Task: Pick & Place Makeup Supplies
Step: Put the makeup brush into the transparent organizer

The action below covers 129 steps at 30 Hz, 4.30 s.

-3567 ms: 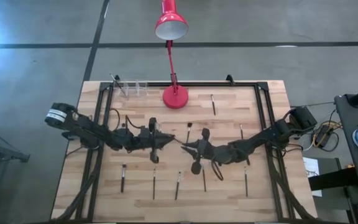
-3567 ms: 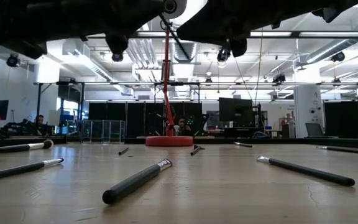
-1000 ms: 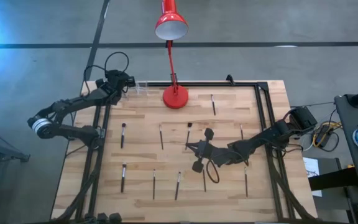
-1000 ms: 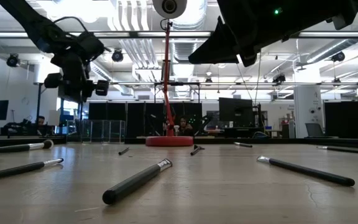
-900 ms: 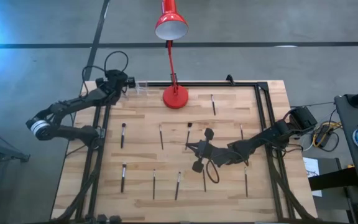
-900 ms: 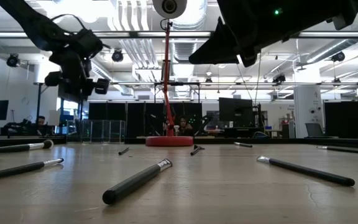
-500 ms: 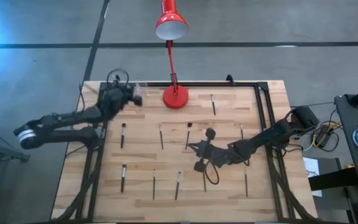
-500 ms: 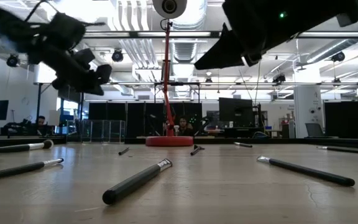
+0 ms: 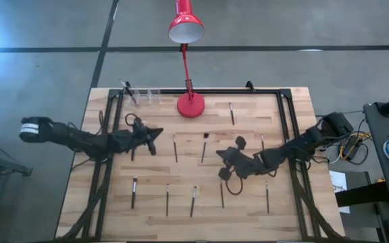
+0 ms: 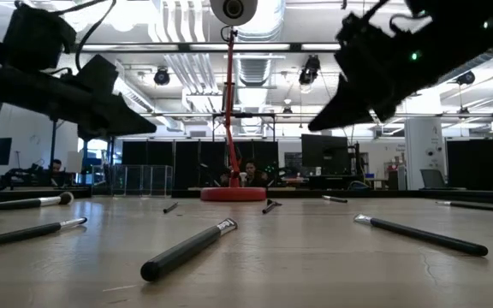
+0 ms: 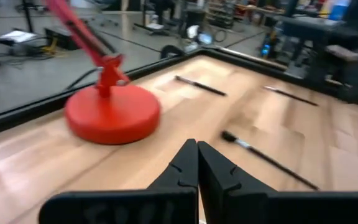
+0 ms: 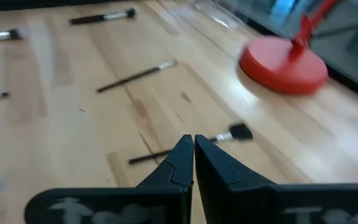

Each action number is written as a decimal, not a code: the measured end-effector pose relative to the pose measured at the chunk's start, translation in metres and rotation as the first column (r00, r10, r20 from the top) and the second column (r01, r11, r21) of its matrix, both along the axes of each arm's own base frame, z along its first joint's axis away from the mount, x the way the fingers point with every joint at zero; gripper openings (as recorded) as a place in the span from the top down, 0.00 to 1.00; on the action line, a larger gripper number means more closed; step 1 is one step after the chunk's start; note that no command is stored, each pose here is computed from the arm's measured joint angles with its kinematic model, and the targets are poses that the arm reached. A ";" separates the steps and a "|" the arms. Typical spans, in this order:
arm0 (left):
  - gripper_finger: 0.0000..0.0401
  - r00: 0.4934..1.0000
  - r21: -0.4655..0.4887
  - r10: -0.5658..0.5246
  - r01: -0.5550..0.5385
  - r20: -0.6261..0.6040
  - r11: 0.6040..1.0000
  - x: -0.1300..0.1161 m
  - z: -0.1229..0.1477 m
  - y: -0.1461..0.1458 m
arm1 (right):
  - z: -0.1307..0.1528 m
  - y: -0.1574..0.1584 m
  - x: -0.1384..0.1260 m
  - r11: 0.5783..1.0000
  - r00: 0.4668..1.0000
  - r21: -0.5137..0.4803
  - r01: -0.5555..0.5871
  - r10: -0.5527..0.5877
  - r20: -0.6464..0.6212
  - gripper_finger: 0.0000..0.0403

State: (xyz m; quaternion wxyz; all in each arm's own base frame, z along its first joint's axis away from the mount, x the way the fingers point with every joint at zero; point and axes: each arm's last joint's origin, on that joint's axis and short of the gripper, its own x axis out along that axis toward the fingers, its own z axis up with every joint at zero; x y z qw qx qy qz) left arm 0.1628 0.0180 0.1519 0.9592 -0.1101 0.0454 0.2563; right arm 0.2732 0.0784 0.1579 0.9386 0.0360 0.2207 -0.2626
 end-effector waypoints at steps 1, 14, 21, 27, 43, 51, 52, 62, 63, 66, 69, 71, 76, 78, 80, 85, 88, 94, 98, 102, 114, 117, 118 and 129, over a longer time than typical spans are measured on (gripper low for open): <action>1.00 1.000 0.001 -0.014 0.014 0.004 1.000 0.001 0.001 -0.002 | -0.003 -0.003 -0.002 1.000 1.000 0.017 0.017 -0.017 0.001 0.97; 1.00 0.998 -0.006 -0.058 0.058 -0.025 0.998 0.017 -0.012 -0.008 | 0.004 -0.007 -0.014 0.953 0.996 0.289 0.092 -0.091 -0.015 0.87; 1.00 0.994 -0.011 -0.099 0.098 -0.054 0.995 0.026 -0.021 -0.014 | -0.008 0.006 -0.002 0.931 0.996 0.357 0.080 -0.061 -0.064 0.72; 1.00 0.988 -0.014 -0.115 0.114 -0.098 0.993 0.035 -0.027 -0.017 | -0.016 0.017 0.007 0.877 0.980 0.464 0.125 -0.035 -0.197 0.63; 1.00 0.979 -0.016 -0.129 0.128 -0.158 0.992 0.053 -0.037 -0.021 | -0.030 0.054 0.027 0.842 0.912 0.485 0.237 -0.021 -0.409 0.66; 1.00 0.978 -0.016 -0.129 0.128 -0.162 0.992 0.055 -0.038 -0.022 | -0.032 0.062 0.043 0.869 0.902 0.448 0.209 0.006 -0.432 0.74; 1.00 0.979 -0.017 -0.130 0.128 -0.160 0.992 0.056 -0.038 -0.022 | -0.030 0.062 0.044 0.873 0.900 0.446 0.198 0.018 -0.436 0.75; 1.00 0.979 -0.017 -0.129 0.128 -0.159 0.992 0.055 -0.038 -0.022 | -0.023 0.063 0.048 0.920 0.884 0.383 0.087 0.106 -0.456 0.84; 1.00 0.979 -0.017 -0.129 0.128 -0.159 0.992 0.055 -0.038 -0.022 | -0.023 0.063 0.048 0.924 0.880 0.375 0.075 0.116 -0.460 0.85; 1.00 0.979 -0.017 -0.129 0.128 -0.160 0.992 0.055 -0.038 -0.022 | -0.023 0.062 0.048 0.928 0.876 0.366 0.070 0.118 -0.468 0.86; 1.00 0.979 -0.017 -0.129 0.128 -0.161 0.992 0.055 -0.038 -0.022 | -0.021 0.061 0.049 0.922 0.876 0.378 0.081 0.115 -0.468 0.83; 1.00 0.979 -0.017 -0.129 0.128 -0.161 0.992 0.055 -0.038 -0.022 | -0.019 0.061 0.051 0.928 0.873 0.369 0.052 0.137 -0.467 0.80; 1.00 0.978 -0.017 -0.129 0.128 -0.161 0.992 0.055 -0.038 -0.022 | -0.016 0.061 0.054 0.944 0.807 0.301 -0.137 0.283 -0.519 0.71; 1.00 0.978 -0.016 -0.129 0.128 -0.161 0.992 0.055 -0.038 -0.022 | -0.014 0.060 0.057 0.926 0.768 0.313 -0.211 0.355 -0.533 0.68; 1.00 0.978 -0.017 -0.129 0.128 -0.161 0.992 0.055 -0.038 -0.022 | -0.013 0.054 0.060 0.900 0.731 0.353 -0.254 0.418 -0.540 0.66; 1.00 0.978 -0.016 -0.129 0.128 -0.161 0.992 0.055 -0.038 -0.022 | -0.014 0.037 0.066 0.876 0.674 0.357 -0.324 0.479 -0.562 0.62; 1.00 0.978 -0.017 -0.129 0.128 -0.161 0.992 0.055 -0.038 -0.022 | -0.015 0.031 0.067 0.851 0.633 0.372 -0.370 0.524 -0.570 0.62; 1.00 0.978 -0.011 -0.130 0.130 -0.165 0.991 0.055 -0.038 -0.022 | -0.017 0.030 0.066 0.795 0.567 0.432 -0.426 0.607 -0.558 0.64; 1.00 0.978 -0.011 -0.130 0.130 -0.165 0.991 0.055 -0.038 -0.022 | -0.018 0.029 0.064 0.797 0.559 0.434 -0.420 0.604 -0.567 0.68; 1.00 0.978 -0.012 -0.130 0.130 -0.164 0.991 0.055 -0.038 -0.022 | -0.023 0.028 0.061 0.803 0.553 0.431 -0.412 0.596 -0.582 0.72; 1.00 0.977 -0.015 -0.137 0.136 -0.164 0.991 0.055 -0.038 -0.022 | -0.030 0.029 0.063 0.803 0.544 0.429 -0.414 0.596 -0.591 0.80; 1.00 0.975 -0.023 -0.154 0.153 -0.161 0.988 0.055 -0.038 -0.022 | -0.030 0.029 0.064 0.802 0.546 0.427 -0.417 0.597 -0.587 0.86; 1.00 0.973 -0.028 -0.166 0.164 -0.161 0.986 0.056 -0.038 -0.023 | -0.030 0.029 0.064 0.801 0.546 0.426 -0.420 0.598 -0.587 0.88; 1.00 0.919 -0.057 -0.373 0.369 -0.128 0.928 0.074 -0.026 -0.030 | -0.024 0.032 0.062 0.824 0.566 0.366 -0.433 0.564 -0.601 0.98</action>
